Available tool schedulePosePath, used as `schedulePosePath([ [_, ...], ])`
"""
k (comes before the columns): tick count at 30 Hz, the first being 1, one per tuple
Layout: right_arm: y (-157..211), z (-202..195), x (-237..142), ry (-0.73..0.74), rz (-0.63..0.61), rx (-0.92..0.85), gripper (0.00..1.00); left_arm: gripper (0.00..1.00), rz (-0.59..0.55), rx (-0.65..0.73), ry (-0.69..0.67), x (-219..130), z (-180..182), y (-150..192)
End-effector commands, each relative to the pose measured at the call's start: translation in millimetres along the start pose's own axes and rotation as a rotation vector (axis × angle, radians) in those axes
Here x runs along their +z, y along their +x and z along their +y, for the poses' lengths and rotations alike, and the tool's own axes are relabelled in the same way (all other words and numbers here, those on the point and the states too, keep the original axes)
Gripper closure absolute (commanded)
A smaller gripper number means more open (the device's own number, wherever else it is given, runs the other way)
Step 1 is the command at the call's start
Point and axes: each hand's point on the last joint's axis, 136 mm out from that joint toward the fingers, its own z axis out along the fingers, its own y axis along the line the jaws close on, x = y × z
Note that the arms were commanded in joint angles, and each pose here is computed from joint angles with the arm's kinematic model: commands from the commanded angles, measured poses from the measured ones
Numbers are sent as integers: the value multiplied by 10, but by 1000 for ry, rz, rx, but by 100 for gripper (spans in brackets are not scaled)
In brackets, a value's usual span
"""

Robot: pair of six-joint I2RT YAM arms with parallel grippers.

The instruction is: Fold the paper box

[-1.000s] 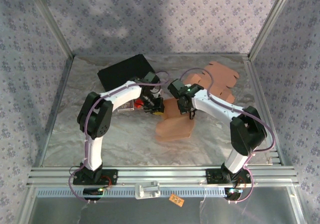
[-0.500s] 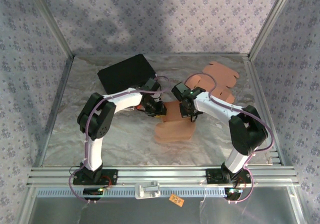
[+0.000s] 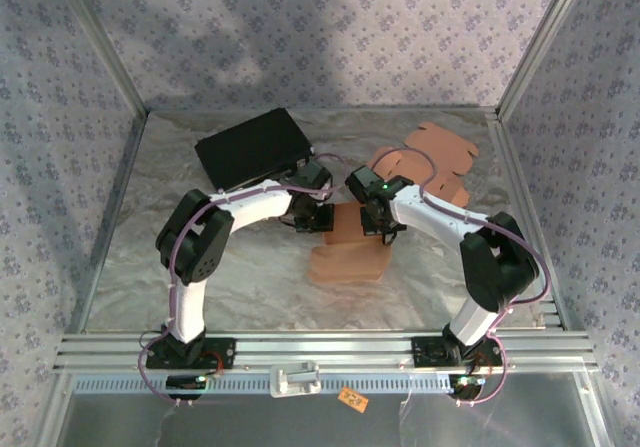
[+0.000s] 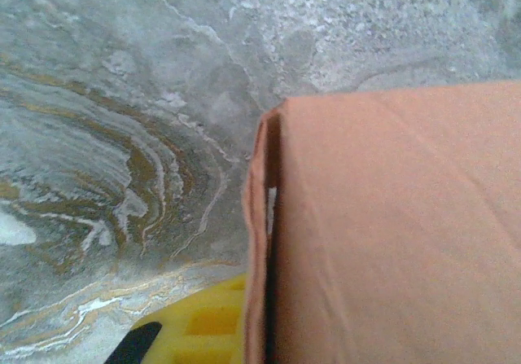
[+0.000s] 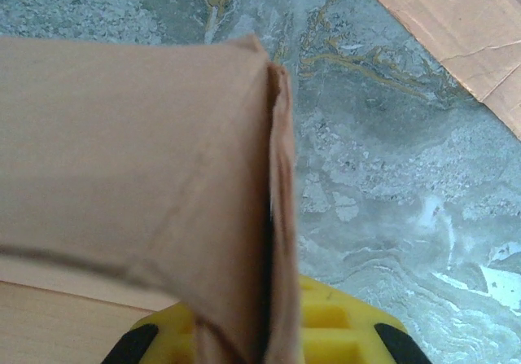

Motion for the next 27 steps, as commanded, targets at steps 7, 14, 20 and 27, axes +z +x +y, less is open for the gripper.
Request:
schedulePosePath([
  [7,42,-10,-32,14,-16,51,100,100,-90,-59,-320,-242,244,60],
  [14,85,-21,-1,2,-3,60,100,100,-112,-33,-329,-290,202,41],
  [20,84,-53,12,-3,3,74,100,83,-102,-14,-231,-237,75,61],
  [27,82,-37,17,-10,6,96,100,66,-127,-12,-212,-300,58,57],
])
